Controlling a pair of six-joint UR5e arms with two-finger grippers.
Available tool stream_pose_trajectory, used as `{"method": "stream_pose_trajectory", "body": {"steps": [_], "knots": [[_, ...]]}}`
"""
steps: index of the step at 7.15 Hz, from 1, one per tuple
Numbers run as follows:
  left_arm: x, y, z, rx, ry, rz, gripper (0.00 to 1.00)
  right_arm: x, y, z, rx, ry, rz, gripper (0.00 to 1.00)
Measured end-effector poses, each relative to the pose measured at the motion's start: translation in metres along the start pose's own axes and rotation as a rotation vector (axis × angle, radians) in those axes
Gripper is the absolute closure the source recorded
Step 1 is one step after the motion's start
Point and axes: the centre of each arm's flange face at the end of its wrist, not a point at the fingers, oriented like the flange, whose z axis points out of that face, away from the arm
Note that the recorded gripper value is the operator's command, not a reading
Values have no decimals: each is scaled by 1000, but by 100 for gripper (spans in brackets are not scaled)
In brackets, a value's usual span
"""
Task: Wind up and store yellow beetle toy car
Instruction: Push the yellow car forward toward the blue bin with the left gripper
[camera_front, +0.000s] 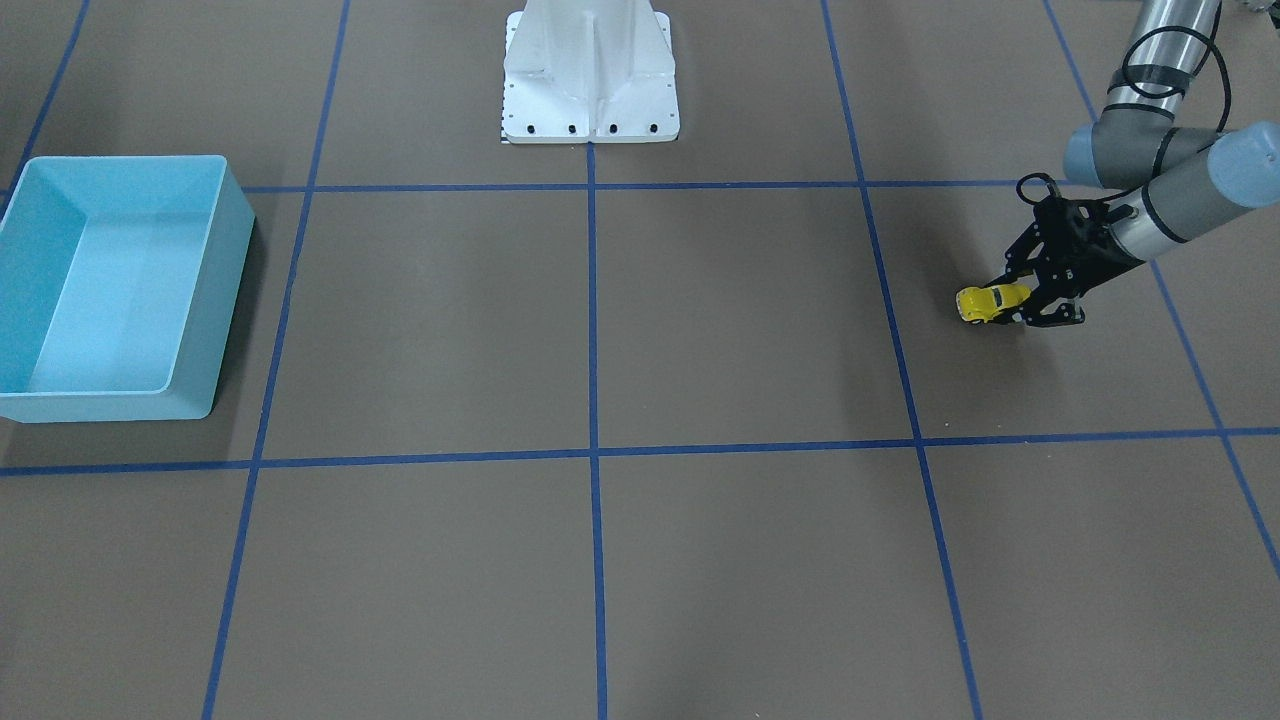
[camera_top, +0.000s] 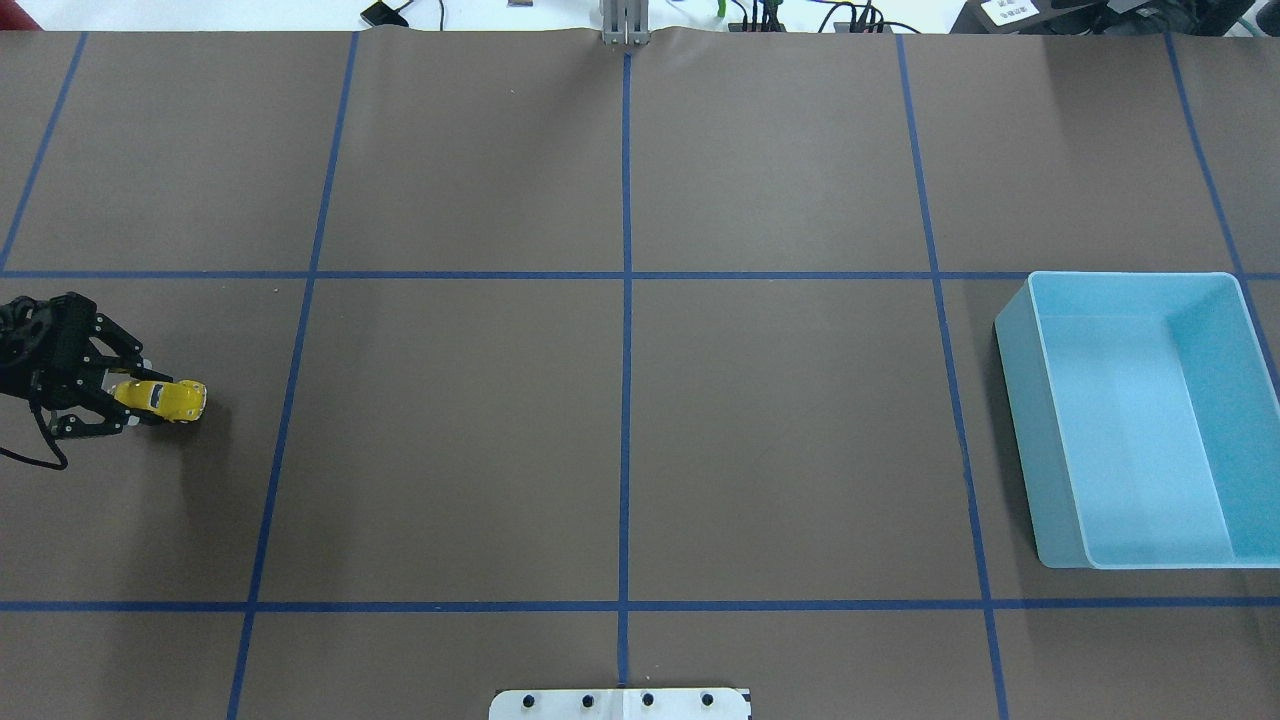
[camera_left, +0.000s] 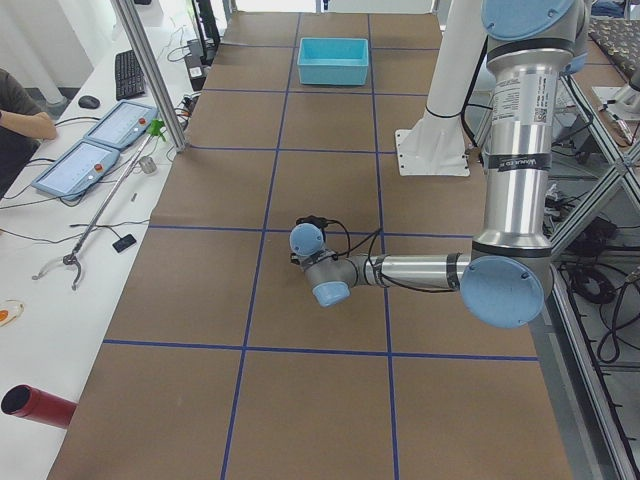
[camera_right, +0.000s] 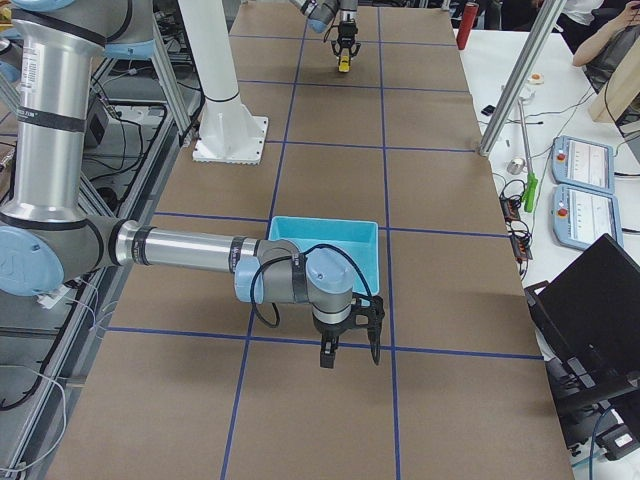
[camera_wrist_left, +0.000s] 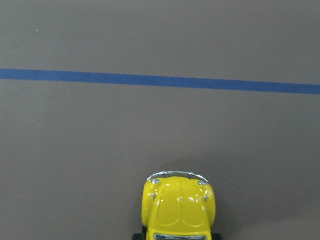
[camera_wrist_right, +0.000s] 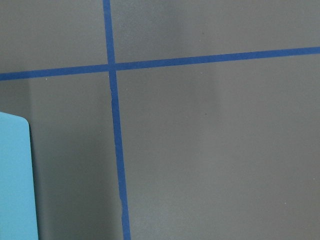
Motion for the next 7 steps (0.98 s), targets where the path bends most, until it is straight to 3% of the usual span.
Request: {"method": "stream_pose_trajectory", "body": {"steps": [4,7], "knots": [[-8,-51,-26,62,-58,64,100,7,8,-3,5,6,16,0],[-17,-141,12,123,-44,92,100,12,9,-7,14,6,28,0]]}}
